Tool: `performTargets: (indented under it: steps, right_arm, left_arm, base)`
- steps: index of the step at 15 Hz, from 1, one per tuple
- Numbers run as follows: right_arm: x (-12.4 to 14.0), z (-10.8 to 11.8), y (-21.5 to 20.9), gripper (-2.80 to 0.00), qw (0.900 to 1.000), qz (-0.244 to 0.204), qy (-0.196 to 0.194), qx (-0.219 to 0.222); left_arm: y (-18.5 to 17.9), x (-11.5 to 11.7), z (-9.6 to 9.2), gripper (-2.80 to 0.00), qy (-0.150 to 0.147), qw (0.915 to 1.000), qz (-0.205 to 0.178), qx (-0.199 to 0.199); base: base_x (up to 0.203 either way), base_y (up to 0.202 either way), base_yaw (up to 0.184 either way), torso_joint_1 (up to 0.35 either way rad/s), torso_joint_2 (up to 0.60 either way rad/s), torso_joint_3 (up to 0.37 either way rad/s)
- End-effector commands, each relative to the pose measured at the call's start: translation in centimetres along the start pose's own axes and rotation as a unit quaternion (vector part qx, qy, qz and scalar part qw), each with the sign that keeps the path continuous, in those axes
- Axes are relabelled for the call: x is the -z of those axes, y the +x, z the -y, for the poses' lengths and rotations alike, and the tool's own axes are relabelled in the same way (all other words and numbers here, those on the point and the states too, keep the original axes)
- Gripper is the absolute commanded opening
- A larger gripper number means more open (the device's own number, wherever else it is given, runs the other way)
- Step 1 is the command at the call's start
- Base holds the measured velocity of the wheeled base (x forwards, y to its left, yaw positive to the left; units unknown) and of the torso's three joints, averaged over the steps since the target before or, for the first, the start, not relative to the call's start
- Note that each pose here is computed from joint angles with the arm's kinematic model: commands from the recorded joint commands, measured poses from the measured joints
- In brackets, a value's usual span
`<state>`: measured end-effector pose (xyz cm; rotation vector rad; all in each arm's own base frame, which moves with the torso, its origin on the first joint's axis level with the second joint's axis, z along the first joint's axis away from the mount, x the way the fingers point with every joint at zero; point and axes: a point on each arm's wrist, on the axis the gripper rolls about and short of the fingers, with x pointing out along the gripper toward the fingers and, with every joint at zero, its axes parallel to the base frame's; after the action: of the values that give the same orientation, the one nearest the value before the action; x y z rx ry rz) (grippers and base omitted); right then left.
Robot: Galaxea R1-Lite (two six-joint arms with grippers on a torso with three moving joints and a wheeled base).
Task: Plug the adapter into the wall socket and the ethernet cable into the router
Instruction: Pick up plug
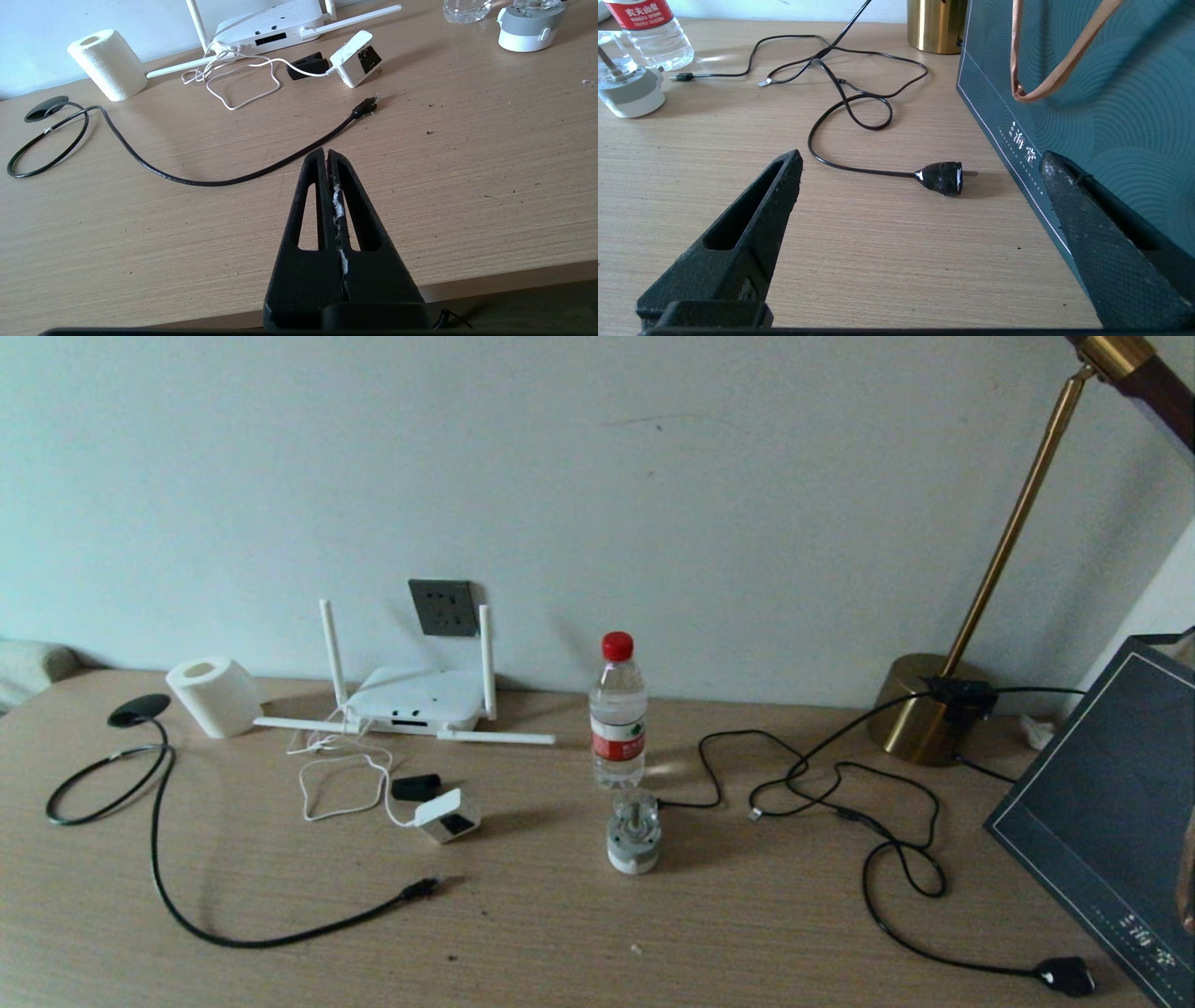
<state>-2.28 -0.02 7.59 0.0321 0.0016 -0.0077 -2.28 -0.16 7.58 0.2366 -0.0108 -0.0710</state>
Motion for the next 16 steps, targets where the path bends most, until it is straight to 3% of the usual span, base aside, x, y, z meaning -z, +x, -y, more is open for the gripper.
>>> performTargets:
  steps: [1, 13, 15, 16]
  right_arm:
    - [0.0, 0.0, 0.0, 0.00, 1.000, 0.000, 0.000, 0.000]
    - [0.0, 0.0, 0.0, 0.00, 1.000, 0.001, 0.000, 0.000]
    - [0.0, 0.0, 0.0, 0.00, 1.000, 0.000, 0.000, 0.000]
    - [0.0, 0.0, 0.0, 0.00, 1.000, 0.000, 0.000, 0.000]
  left_arm:
    - [0.0, 0.0, 0.0, -2.80, 0.001, 1.0000, 0.000, 0.000]
    - [-0.1, -0.6, -0.1, -2.80, 0.002, 0.9999, 0.015, -0.002]
    - [-1.0, -4.7, -1.1, -2.80, -0.007, 0.9981, 0.060, -0.011]
    - [-1.5, -8.5, -2.0, -2.80, -0.013, 0.9956, 0.092, -0.014]
  base:
    - [0.000, 0.000, 0.000, 0.000, 0.00, 0.000]
    - [0.000, 0.000, 0.000, 0.000, 0.00, 0.000]
    - [0.000, 0.000, 0.000, 0.000, 0.00, 0.000]
    - [0.000, 0.000, 0.000, 0.000, 0.00, 0.000]
